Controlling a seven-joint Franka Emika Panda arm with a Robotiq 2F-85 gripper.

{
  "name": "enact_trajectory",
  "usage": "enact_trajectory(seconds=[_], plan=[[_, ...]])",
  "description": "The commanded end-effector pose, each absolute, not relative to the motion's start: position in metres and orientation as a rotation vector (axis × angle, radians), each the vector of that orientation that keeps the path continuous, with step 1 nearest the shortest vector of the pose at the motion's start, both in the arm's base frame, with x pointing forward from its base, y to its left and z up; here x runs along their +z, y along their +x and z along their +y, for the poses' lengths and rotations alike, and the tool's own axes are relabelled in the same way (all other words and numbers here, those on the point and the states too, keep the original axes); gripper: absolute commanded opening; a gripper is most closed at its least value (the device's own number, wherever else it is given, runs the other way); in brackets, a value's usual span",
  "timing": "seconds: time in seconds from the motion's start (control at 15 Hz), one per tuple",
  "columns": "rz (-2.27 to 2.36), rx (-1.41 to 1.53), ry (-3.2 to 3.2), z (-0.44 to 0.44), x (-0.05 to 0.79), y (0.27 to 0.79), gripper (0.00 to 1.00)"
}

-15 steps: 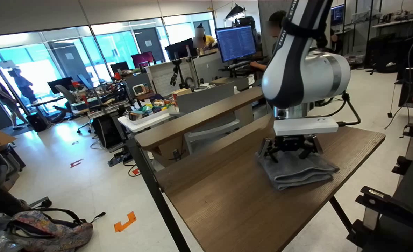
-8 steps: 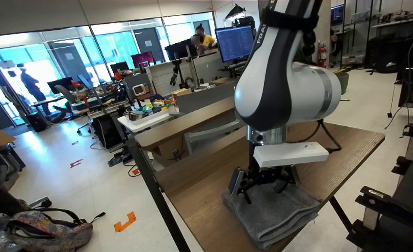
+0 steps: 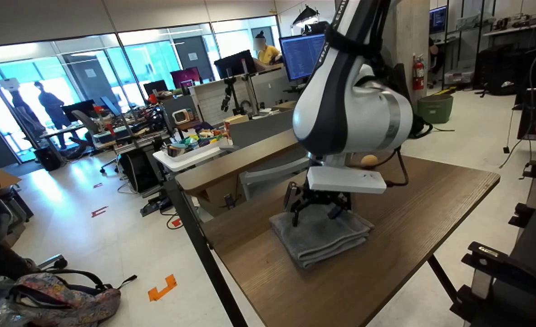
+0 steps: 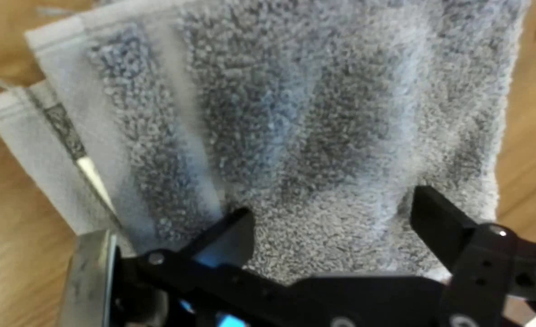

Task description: Move the brown object to the right, the use the gray towel to wipe the table

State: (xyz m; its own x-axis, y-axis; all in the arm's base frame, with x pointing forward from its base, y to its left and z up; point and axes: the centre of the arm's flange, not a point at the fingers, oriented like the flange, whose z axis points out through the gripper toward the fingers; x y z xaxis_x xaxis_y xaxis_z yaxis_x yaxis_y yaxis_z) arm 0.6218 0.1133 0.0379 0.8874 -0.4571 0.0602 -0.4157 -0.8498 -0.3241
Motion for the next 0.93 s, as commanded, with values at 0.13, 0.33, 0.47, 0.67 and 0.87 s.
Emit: enact_trajectory(seconds=[0.13, 0.33, 0.47, 0.67, 0.87], plan=[[0.937, -0.419, -2.591, 0.019, 0.041, 0.691, 1.00], [1.007, -0.480, -2.526, -0.002, 0.046, 0.708, 1.00], [0.997, -0.516, -2.505, 0.007, 0.047, 0.710, 1.00], [0.929, -0.610, -2.484, 0.047, 0.039, 0.717, 1.00], [0.862, -0.651, -2.464, 0.103, 0.030, 0.713, 1.00]])
